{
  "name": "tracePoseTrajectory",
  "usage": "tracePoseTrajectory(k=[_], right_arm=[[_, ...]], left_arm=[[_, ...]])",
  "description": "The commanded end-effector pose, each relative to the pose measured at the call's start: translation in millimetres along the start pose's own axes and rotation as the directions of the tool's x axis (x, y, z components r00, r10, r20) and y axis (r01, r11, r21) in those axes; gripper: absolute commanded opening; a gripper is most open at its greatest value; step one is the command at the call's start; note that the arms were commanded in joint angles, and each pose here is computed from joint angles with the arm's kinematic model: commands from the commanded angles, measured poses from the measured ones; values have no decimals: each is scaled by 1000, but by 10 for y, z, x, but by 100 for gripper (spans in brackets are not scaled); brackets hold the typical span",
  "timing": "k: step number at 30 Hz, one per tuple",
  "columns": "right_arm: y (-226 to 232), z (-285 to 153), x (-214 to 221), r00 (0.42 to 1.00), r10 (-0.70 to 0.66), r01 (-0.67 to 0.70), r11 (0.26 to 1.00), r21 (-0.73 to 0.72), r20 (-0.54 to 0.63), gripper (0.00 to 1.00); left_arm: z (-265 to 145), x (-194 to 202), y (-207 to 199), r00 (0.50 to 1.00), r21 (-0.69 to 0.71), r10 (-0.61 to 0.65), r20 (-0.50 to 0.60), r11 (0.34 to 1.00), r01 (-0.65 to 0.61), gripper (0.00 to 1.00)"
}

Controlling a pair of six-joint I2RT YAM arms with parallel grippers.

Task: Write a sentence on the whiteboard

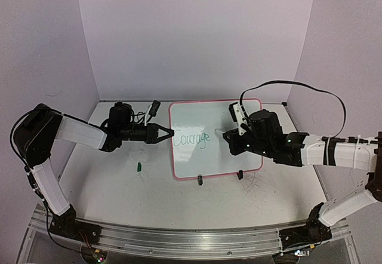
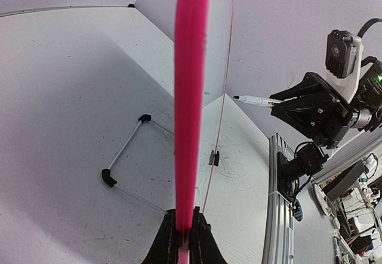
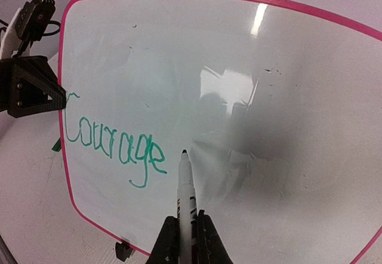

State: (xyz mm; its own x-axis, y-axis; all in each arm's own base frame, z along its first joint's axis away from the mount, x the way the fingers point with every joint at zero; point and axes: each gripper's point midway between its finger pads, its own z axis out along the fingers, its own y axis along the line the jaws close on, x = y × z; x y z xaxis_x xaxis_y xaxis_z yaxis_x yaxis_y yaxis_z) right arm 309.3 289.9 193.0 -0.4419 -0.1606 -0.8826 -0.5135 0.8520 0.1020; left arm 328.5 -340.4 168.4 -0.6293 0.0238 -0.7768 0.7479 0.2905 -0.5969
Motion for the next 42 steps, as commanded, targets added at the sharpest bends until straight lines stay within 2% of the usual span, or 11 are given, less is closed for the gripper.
tracePoseTrajectory(k=[1,29,42], right_arm=[[-31,4,-271,997,25,-27,999,24,78,0],[-44,115,-292,997,19,-21,999,33,76,0],[-53,143,-135,999,30,-32,999,29,37,0]], left_arm=[[11,-59,18,999,-36,23,22,999,-22,0],[24,-53,30,1000,-37,23,20,999,-22,0],[32,-43,41,1000,-38,21,18,999,-20,0]])
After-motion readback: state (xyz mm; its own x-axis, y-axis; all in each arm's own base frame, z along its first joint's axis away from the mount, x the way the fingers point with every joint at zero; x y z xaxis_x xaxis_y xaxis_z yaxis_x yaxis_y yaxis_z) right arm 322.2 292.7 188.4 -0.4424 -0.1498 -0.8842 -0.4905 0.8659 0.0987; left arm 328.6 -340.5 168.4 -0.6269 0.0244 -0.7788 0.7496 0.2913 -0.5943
